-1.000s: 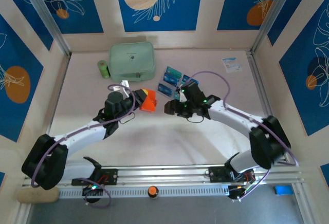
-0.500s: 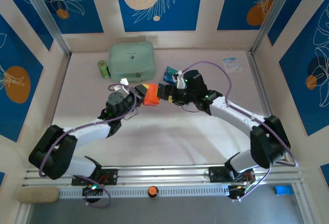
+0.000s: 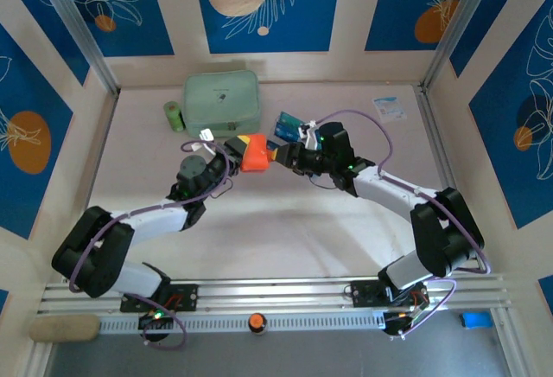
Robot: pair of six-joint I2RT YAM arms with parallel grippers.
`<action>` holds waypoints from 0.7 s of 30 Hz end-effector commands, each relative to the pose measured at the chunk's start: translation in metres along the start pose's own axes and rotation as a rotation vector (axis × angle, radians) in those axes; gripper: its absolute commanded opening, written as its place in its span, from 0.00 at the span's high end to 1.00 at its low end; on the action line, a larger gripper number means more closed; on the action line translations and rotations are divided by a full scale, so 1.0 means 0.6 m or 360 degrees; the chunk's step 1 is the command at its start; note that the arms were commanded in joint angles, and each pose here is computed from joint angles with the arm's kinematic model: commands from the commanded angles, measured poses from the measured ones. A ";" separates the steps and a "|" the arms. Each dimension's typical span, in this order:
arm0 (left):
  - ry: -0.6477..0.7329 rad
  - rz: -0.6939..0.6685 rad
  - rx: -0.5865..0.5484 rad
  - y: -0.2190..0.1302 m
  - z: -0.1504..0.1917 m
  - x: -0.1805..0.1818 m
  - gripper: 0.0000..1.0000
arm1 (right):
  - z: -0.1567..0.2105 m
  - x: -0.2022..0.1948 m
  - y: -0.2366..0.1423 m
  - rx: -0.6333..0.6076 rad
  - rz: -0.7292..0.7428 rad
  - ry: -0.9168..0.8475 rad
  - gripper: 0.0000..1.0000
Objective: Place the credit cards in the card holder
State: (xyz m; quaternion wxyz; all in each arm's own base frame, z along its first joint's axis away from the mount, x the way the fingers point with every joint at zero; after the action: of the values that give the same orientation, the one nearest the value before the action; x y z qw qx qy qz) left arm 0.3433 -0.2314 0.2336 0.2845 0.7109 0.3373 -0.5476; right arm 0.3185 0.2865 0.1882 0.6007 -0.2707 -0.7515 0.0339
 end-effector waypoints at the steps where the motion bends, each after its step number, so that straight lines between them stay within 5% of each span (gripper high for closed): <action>1: -0.0022 0.0157 -0.0052 0.006 -0.012 -0.042 1.00 | 0.001 0.022 -0.005 0.0005 -0.0108 -0.0007 0.67; 21: -0.0158 0.0349 -0.0059 0.021 -0.009 -0.062 1.00 | 0.006 0.058 0.006 0.0141 -0.0492 0.0138 0.63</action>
State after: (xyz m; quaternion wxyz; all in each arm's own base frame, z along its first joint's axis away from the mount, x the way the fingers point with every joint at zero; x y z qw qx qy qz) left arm 0.3519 -0.2344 0.2442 0.3418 0.6998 0.2942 -0.5539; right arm 0.3226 0.2985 0.2075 0.6389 -0.1770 -0.7478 -0.0362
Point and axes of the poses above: each hand's point on the last joint's axis, 136 mm out from that joint toward the fingers, its own y axis out along the fingers, its own x axis along the line the jaws close on, z = x × y, the point moved 1 cm from there along -y, back along the fingers, and after that the axes turned 3 degrees about y, right-handed, at the moved point
